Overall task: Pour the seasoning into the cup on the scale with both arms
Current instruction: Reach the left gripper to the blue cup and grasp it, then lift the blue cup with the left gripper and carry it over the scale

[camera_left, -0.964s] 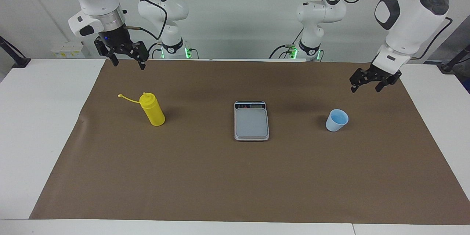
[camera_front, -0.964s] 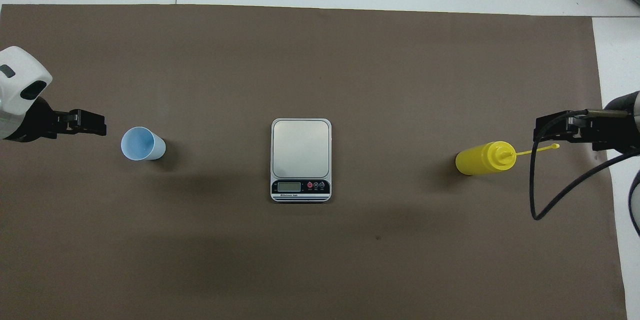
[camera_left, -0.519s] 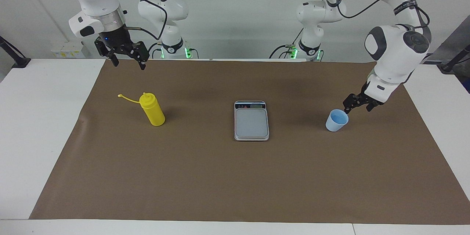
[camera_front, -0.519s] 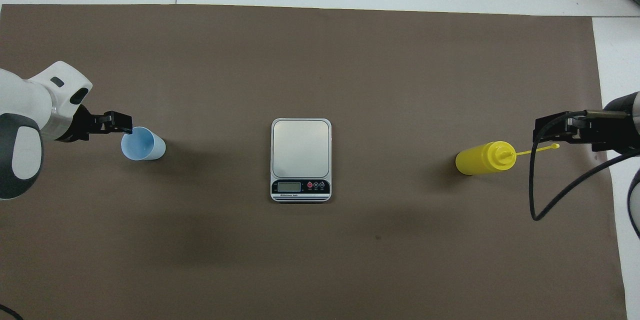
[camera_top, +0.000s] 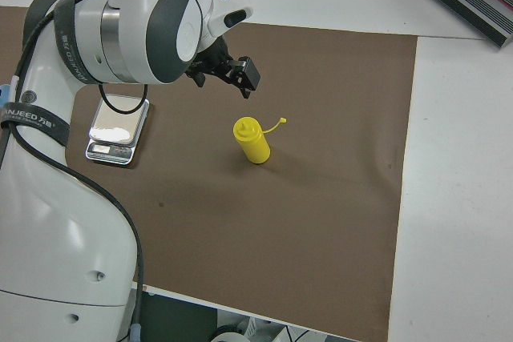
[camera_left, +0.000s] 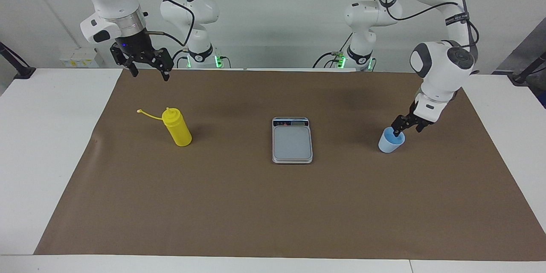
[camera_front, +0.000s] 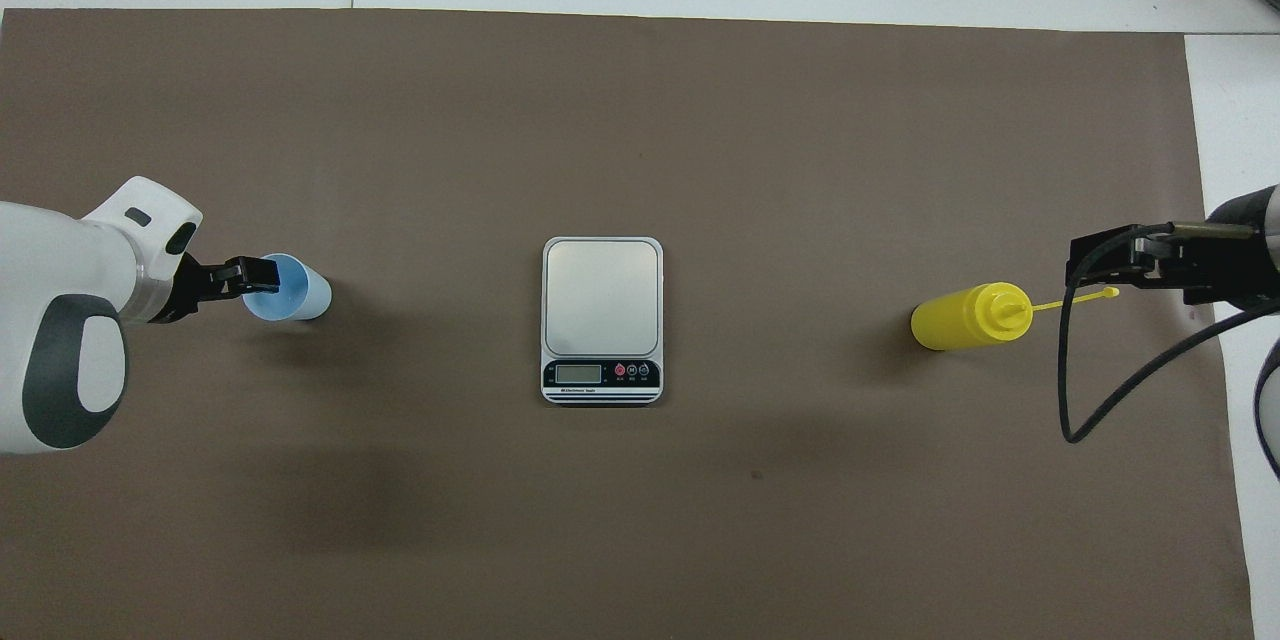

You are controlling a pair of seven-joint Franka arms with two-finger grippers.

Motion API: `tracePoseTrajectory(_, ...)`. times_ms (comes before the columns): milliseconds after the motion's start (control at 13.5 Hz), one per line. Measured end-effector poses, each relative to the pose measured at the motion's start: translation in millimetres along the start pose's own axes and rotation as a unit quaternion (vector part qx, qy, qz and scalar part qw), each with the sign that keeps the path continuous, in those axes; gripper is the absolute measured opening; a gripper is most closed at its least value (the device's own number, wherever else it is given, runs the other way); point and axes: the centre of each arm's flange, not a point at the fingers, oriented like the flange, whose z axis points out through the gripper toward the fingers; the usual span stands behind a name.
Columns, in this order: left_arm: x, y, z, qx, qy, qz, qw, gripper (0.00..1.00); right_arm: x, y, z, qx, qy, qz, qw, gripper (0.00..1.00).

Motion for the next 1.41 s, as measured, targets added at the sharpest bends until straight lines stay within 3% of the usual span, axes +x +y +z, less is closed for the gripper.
tracePoseTrajectory(297,-3.5,1.0,5.7,0.000,0.000,-0.006,1.000,1.00,-0.2,0.0,-0.3,0.000,0.000,0.000,1.000,1.00)
tracePoseTrajectory(445,-3.5,1.3,6.7,0.000,0.002,-0.007,1.000,0.87,-0.3,0.0,-0.5,0.000,0.001,0.000,1.000,1.00)
tracePoseTrajectory(667,-2.9,3.4,16.3,-0.001,0.002,-0.016,1.000,0.84,-0.3,0.4,-0.7,0.000,0.001,0.000,1.000,1.00)
tracePoseTrajectory(890,-0.8,4.5,15.7,0.000,-0.001,-0.017,1.000,0.47,-0.3,0.8,-0.9,0.000,0.001,0.001,1.000,1.00)
tracePoseTrajectory(1038,2.2,5.4,10.6,0.000,-0.003,-0.016,1.000,0.16,-0.3,1.1,-1.0,0.000,0.001,0.001,1.000,1.00)
tracePoseTrajectory(1112,3.3,5.9,8.7,0.000,-0.002,-0.016,1.000,0.07,-0.3,1.4,-1.1,0.000,0.001,0.001,1.000,1.00)
tracePoseTrajectory(1409,11.7,9.1,-7.6,0.004,-0.028,-0.015,0.999,0.02,-0.3,1.5,-1.2,0.000,0.001,0.001,1.000,1.00)
